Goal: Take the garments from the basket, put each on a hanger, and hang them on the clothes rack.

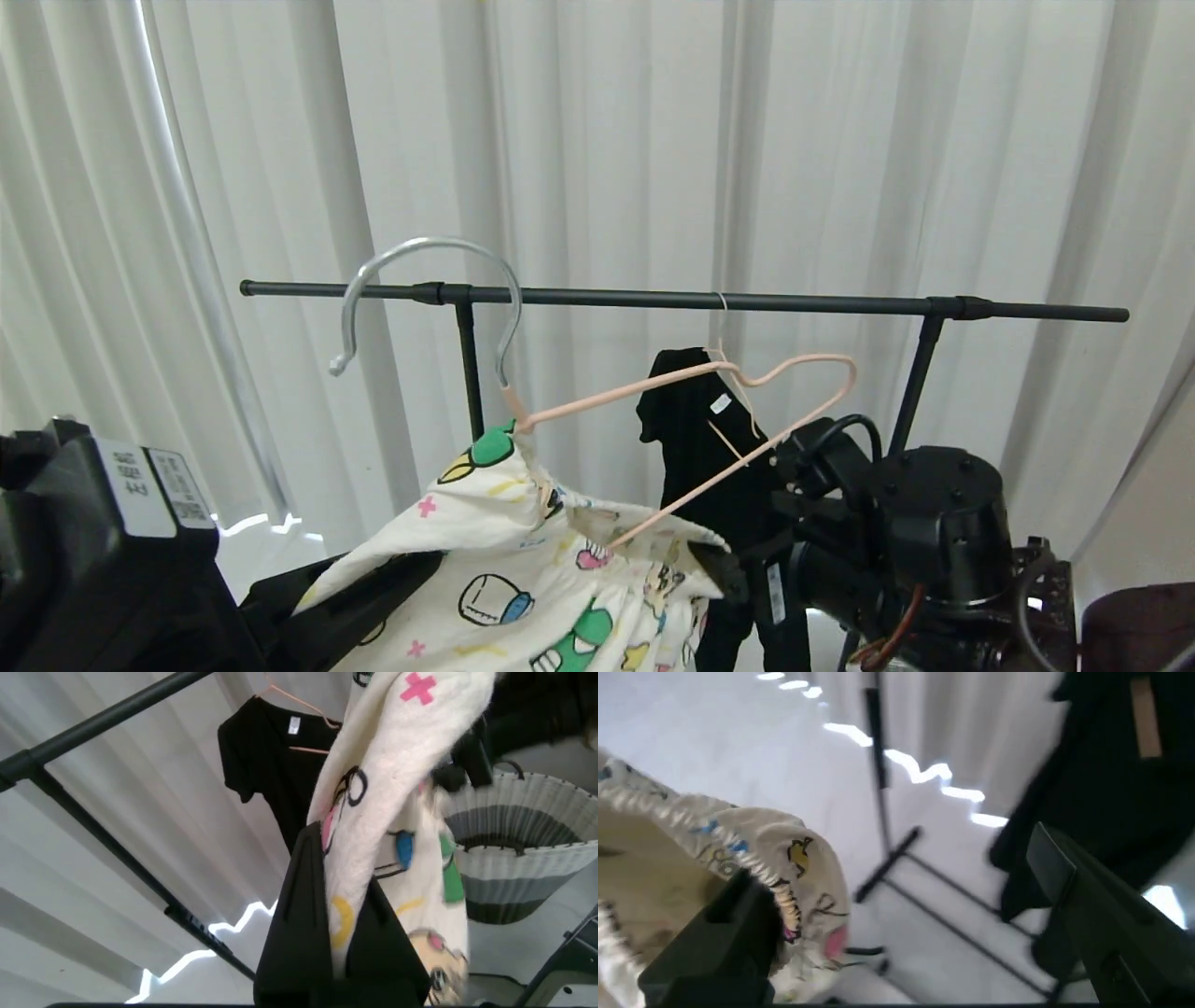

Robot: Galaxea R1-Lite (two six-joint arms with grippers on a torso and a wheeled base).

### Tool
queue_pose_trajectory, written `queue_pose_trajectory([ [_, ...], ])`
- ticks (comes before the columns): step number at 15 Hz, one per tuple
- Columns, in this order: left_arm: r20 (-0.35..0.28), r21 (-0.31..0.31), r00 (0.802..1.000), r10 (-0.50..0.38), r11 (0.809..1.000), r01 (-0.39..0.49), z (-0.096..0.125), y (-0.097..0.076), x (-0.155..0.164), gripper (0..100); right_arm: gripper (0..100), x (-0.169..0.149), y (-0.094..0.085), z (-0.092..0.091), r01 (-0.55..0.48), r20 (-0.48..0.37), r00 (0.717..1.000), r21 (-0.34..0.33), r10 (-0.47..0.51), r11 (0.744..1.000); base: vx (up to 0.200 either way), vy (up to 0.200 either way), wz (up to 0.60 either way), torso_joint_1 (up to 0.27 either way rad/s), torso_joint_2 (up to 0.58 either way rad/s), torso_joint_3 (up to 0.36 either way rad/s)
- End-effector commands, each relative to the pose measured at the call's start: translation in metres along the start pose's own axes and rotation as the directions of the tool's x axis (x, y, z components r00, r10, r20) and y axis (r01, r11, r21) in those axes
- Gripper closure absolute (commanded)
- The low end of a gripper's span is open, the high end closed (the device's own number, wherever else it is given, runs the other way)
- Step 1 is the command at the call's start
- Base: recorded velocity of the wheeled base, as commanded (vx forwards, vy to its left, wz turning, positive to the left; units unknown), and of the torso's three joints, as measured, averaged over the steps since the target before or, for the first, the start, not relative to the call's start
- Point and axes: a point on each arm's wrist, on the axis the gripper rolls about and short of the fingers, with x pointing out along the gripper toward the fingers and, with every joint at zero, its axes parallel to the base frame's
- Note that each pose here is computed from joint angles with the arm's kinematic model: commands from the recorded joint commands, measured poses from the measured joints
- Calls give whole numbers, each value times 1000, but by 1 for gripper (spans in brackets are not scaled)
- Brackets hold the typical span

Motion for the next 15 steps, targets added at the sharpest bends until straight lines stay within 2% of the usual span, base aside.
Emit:
queue_pose_trajectory([
  [1,-26,4,1000,-2,1000,2,-8,-1,1,100,0,7,-38,10,126,67,990,-3,-125,992,0,0,0,0,0,0],
  [3,-47,4,999,20,1000,-20,-16,1,0,100,0,7,-55,11,181,86,980,-12,-179,984,0,0,0,0,0,0],
  [5,-79,12,996,45,999,-44,-29,4,-4,100,0,6,-64,14,209,109,972,-3,-208,978,0,0,0,0,0,0],
  [6,-81,12,996,46,999,-45,-30,4,-4,100,0,6,-65,14,210,109,972,-3,-209,978,0,0,0,0,0,0],
  [7,-119,26,992,52,998,-49,-47,3,-9,100,0,6,-68,14,222,112,969,-15,-219,975,0,0,0,0,0,0],
  [8,-134,31,990,51,998,-47,-54,3,-11,100,0,6,-68,14,223,115,969,-16,-220,975,0,0,0,0,0,0],
  [12,-191,54,979,67,997,-57,-67,1,-11,100,0,5,-68,16,224,125,968,-33,-218,974,0,0,0,0,0,0],
  [13,-215,62,974,65,997,-52,-70,0,-9,100,0,4,-67,18,222,134,968,-40,-215,974,0,0,0,0,0,0],
  [14,-275,81,958,78,995,-58,-76,0,-6,100,0,-2,-62,22,202,159,969,-66,-190,977,0,0,0,0,0,0],
  [15,-325,107,937,127,990,-97,-79,2,0,100,0,-8,-54,26,172,181,972,-95,-153,980,0,0,0,0,0,0],
])
